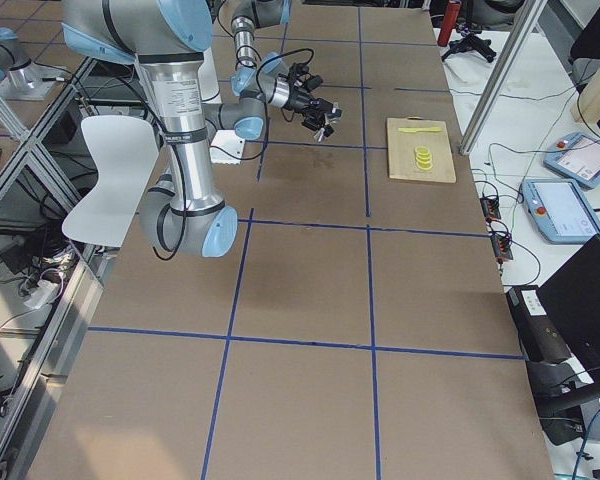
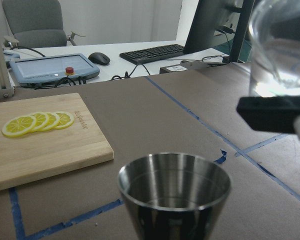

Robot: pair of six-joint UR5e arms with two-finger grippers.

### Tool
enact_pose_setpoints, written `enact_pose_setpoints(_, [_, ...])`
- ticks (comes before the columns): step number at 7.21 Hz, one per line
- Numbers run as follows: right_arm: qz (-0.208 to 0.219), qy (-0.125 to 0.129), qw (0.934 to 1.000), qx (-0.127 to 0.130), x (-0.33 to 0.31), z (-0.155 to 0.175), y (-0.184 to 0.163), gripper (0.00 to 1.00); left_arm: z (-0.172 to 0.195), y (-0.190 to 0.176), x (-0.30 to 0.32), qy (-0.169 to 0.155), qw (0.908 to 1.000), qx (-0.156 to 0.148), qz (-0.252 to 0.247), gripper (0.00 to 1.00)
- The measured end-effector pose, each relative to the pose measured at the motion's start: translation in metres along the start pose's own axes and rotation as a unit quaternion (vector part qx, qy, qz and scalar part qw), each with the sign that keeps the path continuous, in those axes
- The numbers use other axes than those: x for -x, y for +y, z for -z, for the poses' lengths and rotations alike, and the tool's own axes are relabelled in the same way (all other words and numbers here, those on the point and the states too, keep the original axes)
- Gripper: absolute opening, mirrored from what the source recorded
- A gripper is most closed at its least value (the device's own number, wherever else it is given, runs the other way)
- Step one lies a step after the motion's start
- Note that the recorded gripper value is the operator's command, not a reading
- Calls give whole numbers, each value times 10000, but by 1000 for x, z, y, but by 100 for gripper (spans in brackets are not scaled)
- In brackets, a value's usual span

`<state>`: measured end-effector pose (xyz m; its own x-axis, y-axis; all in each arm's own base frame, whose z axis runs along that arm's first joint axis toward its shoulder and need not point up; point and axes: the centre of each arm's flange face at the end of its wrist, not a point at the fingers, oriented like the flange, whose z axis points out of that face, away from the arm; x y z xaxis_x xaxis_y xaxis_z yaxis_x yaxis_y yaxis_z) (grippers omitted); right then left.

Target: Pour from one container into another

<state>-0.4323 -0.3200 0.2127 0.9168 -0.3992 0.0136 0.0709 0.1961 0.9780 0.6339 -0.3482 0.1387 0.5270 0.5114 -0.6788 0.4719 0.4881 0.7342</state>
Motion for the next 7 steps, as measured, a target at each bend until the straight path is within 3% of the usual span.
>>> enact_pose_setpoints(7, [477,162,9987,44,0,-5,6,0,1,-1,-2,16,10000,-10,12,0])
